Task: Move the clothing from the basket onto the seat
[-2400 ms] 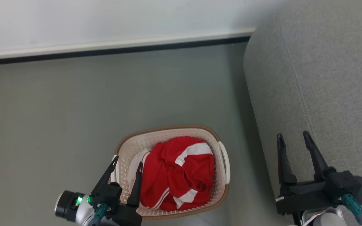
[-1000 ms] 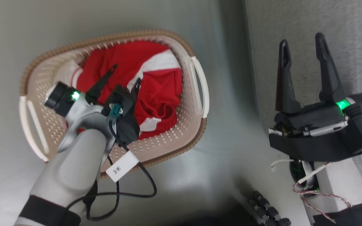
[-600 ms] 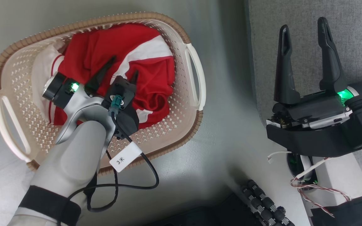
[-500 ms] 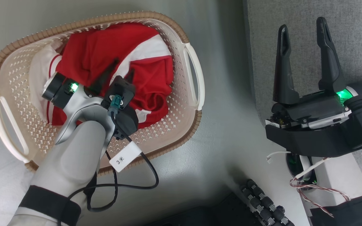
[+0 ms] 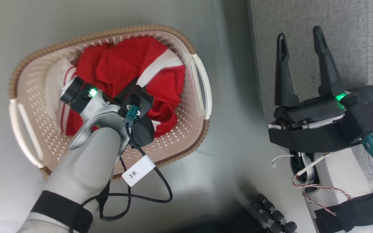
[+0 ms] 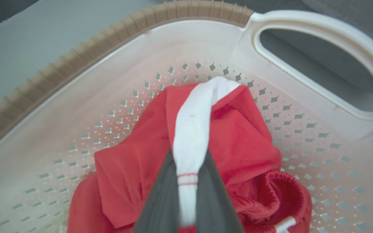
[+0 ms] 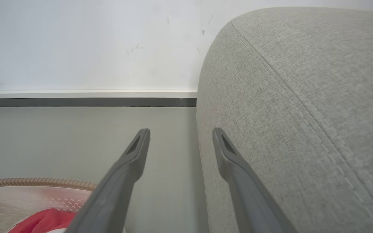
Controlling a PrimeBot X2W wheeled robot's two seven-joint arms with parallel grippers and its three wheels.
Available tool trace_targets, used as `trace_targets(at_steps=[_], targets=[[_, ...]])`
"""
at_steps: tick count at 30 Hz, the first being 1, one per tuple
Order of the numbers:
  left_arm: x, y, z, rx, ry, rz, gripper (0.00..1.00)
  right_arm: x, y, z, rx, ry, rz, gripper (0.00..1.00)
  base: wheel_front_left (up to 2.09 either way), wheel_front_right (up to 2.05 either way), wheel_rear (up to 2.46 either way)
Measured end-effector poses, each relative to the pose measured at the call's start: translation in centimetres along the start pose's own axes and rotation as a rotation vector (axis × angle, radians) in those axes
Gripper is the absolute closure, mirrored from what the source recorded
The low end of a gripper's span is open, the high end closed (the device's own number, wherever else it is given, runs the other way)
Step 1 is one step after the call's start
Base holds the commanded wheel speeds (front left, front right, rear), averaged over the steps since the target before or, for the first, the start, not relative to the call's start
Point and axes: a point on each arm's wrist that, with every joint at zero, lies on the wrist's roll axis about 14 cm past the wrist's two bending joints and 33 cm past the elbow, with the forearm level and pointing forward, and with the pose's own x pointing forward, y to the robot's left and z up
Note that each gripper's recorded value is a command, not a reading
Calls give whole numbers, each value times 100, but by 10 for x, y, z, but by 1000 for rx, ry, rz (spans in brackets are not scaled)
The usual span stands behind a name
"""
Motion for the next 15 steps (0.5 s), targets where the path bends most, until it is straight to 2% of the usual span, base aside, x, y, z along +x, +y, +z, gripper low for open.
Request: trace_targets(at_steps=[11,15], targets=[[-25,9,54,12,-96,28,100,-3,-11,24,-10,-29,-21,0,0,0,0],[-39,11,79,55,-137,29,100,-5,-13,35,-13,-44,-19,0,0,0,0]])
